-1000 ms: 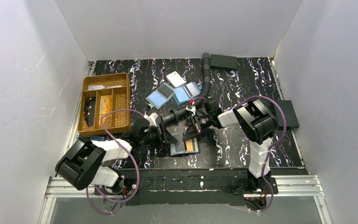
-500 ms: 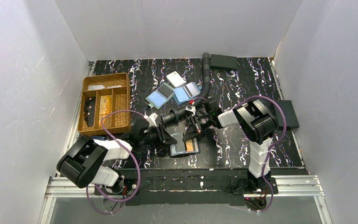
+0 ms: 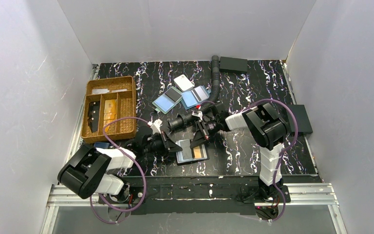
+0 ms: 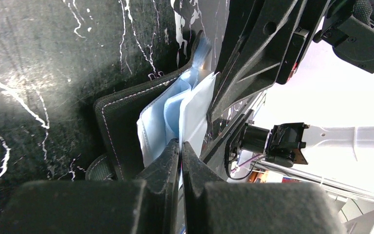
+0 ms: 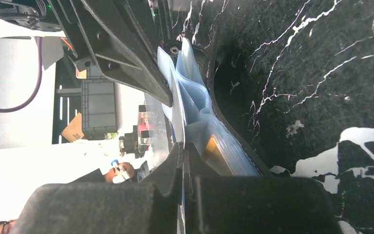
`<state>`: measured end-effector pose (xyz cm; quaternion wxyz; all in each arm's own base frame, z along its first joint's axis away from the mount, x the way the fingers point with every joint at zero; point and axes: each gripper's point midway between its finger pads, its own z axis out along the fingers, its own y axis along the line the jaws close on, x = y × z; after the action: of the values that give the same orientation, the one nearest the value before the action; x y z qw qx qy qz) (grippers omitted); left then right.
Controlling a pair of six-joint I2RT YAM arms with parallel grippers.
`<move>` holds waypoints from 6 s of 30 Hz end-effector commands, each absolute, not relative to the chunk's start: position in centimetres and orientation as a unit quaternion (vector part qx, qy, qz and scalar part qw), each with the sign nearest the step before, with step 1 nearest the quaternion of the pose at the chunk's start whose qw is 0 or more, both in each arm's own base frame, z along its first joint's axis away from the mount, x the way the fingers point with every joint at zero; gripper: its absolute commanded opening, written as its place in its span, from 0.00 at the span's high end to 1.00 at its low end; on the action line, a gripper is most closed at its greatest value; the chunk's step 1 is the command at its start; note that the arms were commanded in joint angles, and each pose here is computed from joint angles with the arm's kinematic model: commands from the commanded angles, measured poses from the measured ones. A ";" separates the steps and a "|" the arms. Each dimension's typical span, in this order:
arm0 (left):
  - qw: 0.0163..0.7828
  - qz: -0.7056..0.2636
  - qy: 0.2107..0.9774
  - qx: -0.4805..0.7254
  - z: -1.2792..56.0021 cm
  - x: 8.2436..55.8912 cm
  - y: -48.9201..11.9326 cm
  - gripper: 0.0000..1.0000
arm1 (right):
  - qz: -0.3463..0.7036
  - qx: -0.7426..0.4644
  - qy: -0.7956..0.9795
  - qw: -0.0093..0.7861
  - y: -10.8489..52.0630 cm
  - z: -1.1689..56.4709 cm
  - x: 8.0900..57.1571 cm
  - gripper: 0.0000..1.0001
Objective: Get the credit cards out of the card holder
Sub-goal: Remove the credit card from the card holder, then place the credit card in the storage box.
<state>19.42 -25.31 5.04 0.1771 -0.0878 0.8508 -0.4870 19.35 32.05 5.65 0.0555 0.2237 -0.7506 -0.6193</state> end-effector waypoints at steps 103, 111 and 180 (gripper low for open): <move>0.093 -0.674 0.699 -0.218 30.5 17.8 -39.7 0.35 | 0.070 0.791 -0.153 -0.589 18.8 29.7 18.4 0.99; 0.064 -0.684 0.690 -0.228 29.8 18.0 -41.8 0.77 | 0.077 0.791 -0.146 -0.589 18.7 29.4 18.1 0.99; 0.358 0.111 0.920 -0.111 15.3 33.0 14.8 1.00 | -0.380 0.437 -0.731 -0.362 17.4 15.8 21.8 0.02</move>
<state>33.23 10.76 15.68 0.3868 -0.1314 0.9127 0.0107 21.53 17.31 15.20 -0.3446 0.4343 -0.7399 -0.3809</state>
